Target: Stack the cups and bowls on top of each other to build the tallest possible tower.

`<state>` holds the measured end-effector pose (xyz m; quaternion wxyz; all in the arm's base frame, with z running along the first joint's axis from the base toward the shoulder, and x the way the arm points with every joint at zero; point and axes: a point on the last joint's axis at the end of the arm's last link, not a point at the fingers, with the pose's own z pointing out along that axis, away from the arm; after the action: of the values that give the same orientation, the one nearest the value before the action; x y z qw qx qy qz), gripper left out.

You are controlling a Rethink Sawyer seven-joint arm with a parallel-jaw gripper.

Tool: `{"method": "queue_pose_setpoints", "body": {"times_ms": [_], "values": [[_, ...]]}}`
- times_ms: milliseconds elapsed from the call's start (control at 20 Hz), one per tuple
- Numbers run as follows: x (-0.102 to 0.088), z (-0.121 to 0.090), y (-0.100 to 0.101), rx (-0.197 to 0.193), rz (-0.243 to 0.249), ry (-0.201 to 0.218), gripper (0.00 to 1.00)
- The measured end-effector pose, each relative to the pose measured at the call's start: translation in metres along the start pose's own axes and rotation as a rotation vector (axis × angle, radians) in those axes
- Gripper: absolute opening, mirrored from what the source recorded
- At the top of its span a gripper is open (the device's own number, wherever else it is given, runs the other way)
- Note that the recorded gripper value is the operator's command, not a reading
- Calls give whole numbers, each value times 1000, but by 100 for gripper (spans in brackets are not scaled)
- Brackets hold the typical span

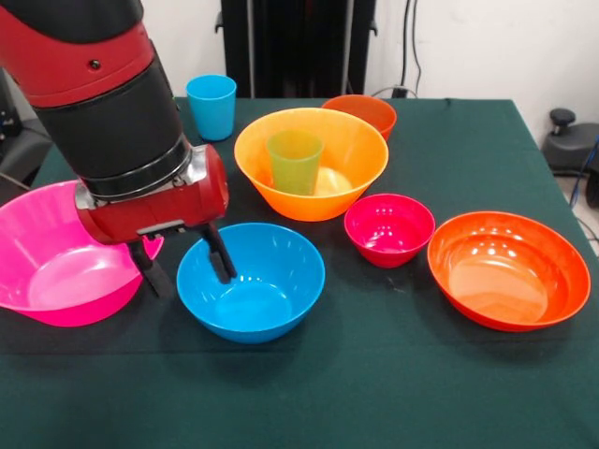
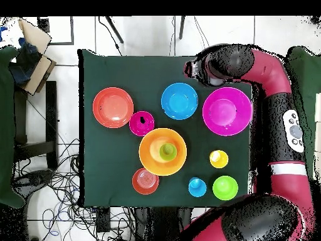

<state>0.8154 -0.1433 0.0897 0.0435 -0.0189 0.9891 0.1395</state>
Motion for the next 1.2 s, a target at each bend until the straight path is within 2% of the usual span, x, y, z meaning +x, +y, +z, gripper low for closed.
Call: {"method": "queue_pose_setpoints", "body": {"times_ms": [250, 400, 650, 800, 900, 1050, 1200], "values": [[6, 1, 7, -4, -13, 16, 100], [12, -7, 12, -4, -25, 26, 100], [27, -31, 11, 2, -36, 40, 100], [38, -44, 4, 9, -33, 47, 100], [50, -56, -10, 17, -21, 53, 100], [55, -60, -20, 18, -10, 53, 100], [62, -63, -38, 17, 15, 47, 100]]}}
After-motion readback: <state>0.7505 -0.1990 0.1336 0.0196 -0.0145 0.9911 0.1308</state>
